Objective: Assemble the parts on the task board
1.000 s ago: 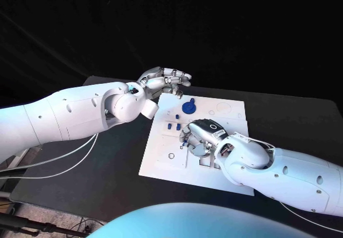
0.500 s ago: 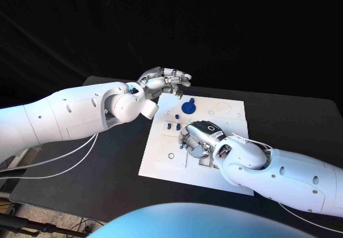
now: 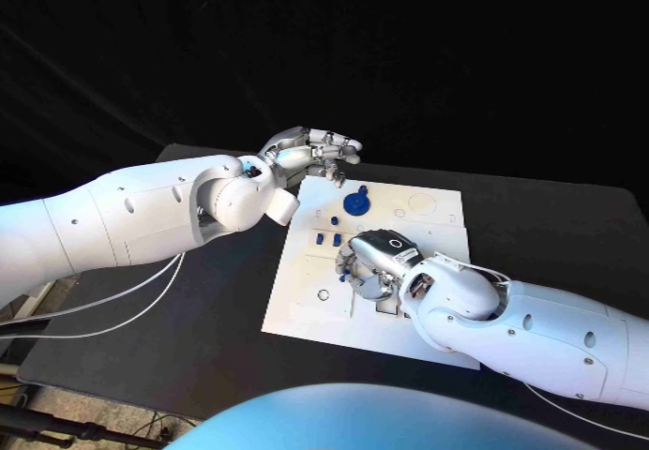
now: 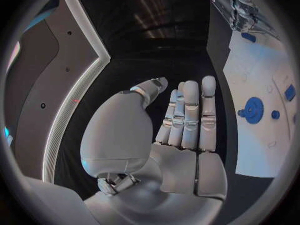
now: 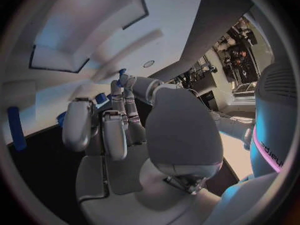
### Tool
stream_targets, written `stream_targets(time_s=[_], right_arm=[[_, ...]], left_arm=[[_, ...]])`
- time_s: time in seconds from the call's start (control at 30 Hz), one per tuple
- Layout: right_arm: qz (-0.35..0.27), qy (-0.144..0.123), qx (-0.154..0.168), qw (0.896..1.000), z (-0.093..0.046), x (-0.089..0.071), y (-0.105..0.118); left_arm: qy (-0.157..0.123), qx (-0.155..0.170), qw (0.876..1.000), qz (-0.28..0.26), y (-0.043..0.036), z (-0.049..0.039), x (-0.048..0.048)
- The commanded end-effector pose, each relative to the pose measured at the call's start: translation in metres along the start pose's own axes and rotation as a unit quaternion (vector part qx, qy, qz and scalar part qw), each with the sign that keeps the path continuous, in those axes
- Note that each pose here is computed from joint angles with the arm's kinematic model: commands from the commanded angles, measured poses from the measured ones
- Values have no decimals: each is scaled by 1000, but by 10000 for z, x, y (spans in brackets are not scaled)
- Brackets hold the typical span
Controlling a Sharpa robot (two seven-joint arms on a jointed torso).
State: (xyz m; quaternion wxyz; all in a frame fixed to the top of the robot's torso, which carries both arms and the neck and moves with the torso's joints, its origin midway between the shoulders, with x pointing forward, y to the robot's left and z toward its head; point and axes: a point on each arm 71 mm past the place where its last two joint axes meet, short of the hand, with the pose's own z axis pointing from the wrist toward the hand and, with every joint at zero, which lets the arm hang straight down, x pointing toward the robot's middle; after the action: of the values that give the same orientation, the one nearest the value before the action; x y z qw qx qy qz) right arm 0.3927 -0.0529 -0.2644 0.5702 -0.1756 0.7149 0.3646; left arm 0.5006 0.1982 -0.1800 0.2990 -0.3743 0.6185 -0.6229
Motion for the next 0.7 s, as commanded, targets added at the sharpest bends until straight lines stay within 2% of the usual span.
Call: stream_targets(time_s=[0.03,0.53,0.7], right_arm=[[-14,15,-5,1000,2,47,28],[-15,34,-15,999,6,83,61],[-14,29,-12,999,0,77,41]], left_arm=[[9,1,1000,-1,-9,5,25],[11,-2,1000,-1,-7,5,20],[11,-2,1000,-1,-6,5,15]])
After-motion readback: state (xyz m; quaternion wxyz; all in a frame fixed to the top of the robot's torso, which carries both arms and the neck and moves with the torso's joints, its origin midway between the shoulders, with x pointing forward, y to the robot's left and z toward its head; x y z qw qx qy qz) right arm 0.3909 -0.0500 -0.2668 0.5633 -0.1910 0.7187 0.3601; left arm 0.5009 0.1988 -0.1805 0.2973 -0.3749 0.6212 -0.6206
